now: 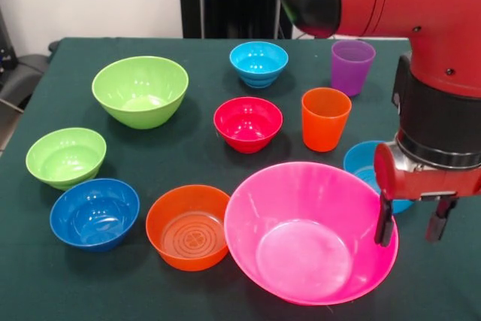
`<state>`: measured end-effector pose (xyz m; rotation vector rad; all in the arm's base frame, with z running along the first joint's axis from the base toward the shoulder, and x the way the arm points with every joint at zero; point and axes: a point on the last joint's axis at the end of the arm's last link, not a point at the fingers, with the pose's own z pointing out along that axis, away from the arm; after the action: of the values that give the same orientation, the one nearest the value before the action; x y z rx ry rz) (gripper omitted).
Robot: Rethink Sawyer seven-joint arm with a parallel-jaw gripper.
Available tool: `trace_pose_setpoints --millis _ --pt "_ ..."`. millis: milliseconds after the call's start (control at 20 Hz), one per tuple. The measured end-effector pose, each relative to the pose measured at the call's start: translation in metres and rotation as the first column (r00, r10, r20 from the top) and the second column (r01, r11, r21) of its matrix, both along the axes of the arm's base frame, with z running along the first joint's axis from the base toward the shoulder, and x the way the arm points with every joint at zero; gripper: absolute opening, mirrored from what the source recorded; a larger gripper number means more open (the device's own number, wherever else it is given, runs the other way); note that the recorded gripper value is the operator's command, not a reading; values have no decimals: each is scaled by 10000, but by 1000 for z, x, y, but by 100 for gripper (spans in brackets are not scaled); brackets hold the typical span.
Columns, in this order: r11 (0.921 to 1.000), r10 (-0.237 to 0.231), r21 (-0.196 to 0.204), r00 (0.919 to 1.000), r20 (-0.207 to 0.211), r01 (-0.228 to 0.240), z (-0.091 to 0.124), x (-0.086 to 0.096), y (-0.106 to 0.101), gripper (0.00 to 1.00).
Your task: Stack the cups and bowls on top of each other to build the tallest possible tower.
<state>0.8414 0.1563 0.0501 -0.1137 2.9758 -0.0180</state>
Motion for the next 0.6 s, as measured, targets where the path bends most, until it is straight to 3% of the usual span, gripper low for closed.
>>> trace_pose_setpoints --millis 600 --pt "9993 -66 -374 9998 -186 59 -14 -5 -15 100"
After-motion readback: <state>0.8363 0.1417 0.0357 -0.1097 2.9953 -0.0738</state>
